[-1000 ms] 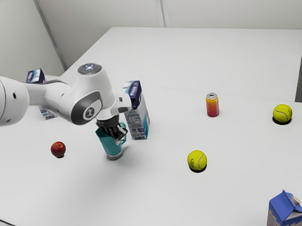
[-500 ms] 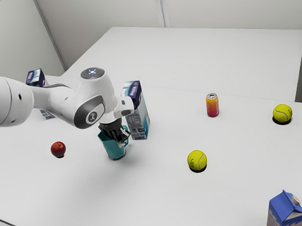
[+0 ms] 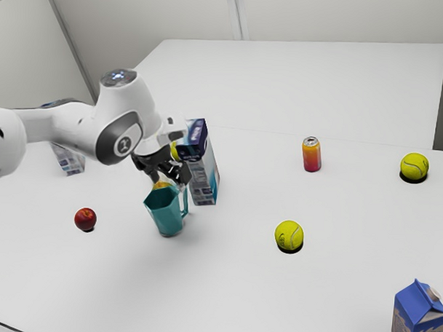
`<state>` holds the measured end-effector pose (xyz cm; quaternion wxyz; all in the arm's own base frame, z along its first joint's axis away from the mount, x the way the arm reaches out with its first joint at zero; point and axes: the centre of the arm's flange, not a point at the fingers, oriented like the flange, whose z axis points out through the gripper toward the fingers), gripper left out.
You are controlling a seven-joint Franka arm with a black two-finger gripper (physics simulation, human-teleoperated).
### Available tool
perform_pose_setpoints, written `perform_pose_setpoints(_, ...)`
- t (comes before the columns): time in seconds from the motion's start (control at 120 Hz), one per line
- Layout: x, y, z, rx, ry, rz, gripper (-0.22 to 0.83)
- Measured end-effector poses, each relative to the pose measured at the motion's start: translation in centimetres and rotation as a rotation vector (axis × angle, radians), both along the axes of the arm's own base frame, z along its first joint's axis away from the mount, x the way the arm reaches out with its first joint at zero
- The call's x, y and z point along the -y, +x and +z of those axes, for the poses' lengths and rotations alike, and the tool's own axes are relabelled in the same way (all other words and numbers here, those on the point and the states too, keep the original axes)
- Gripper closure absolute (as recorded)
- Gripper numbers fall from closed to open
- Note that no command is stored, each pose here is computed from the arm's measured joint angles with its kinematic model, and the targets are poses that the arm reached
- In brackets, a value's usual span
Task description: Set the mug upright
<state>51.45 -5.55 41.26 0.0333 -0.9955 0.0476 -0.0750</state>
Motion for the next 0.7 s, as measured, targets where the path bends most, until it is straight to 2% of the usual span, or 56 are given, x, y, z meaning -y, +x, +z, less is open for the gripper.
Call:
perform_pose_setpoints(0.283,0.9,2.0,8.9,-0.045,-0.025,0.029,0.05)
perform_pose_setpoints(0.7,0.7,2.5,20.9,-0.088,-0.03,0.052,0.03)
